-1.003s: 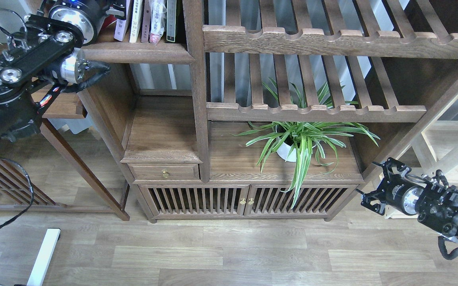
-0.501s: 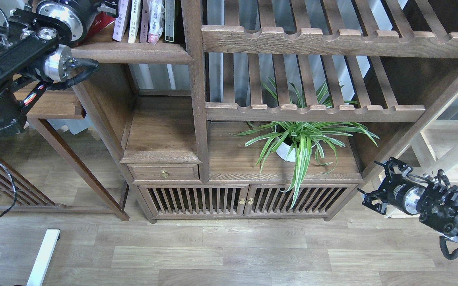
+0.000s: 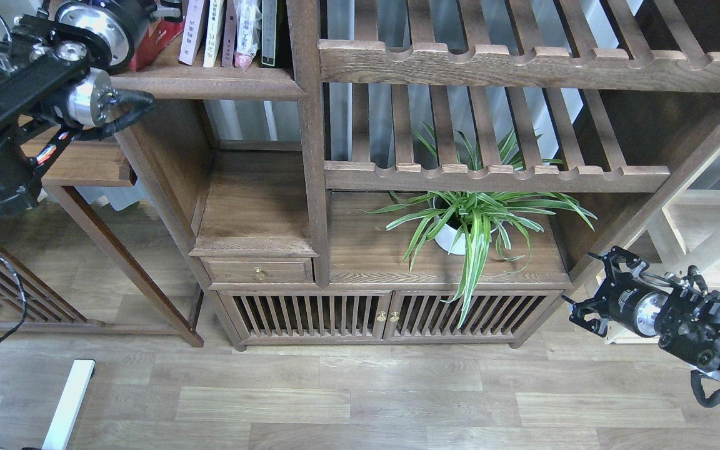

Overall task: Organize books on shelf
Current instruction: 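Press the red book deeper among the standing books with the left gripper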

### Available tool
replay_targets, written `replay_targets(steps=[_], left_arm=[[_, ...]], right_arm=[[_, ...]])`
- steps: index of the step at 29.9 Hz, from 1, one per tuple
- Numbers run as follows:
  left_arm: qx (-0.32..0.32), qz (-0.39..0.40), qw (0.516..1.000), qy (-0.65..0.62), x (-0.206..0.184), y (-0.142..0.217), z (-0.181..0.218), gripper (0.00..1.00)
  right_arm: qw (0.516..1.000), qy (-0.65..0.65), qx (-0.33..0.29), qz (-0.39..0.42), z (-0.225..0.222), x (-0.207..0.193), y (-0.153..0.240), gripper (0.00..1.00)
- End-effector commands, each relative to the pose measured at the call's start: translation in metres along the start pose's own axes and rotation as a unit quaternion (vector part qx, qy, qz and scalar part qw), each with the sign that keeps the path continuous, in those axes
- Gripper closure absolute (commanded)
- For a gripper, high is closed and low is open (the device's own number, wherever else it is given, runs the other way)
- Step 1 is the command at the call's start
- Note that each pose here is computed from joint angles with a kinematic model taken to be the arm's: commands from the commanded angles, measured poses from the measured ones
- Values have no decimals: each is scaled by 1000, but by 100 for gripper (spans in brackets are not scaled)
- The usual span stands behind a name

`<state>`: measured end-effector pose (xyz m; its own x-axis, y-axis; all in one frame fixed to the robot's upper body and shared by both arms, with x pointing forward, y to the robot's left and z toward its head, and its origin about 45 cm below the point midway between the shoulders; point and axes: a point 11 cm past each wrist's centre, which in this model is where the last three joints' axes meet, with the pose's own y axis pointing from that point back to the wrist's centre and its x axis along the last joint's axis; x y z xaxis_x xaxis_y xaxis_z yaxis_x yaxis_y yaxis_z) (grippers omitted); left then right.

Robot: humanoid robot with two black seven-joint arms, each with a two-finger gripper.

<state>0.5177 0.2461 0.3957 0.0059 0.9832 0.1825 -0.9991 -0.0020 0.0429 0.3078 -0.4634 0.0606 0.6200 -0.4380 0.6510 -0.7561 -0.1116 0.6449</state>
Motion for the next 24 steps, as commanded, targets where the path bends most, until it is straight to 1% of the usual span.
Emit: replay_targets(steps=[1, 5, 14, 24], left_arm=[[-13, 2, 1000, 10, 2, -1, 13, 100], [-24, 2, 1000, 12, -1, -3, 23, 100], [-9, -6, 1000, 8, -14, -5, 8, 100], [-3, -17, 1000, 5, -28, -4, 4, 100]], right_arm=[[1000, 0, 0, 0, 0, -1, 0, 4], [1000, 0, 1, -1, -1, -2, -1, 4], [1000, -1, 2, -1, -1, -2, 0, 4], [1000, -1, 1, -2, 0, -2, 1, 4]])
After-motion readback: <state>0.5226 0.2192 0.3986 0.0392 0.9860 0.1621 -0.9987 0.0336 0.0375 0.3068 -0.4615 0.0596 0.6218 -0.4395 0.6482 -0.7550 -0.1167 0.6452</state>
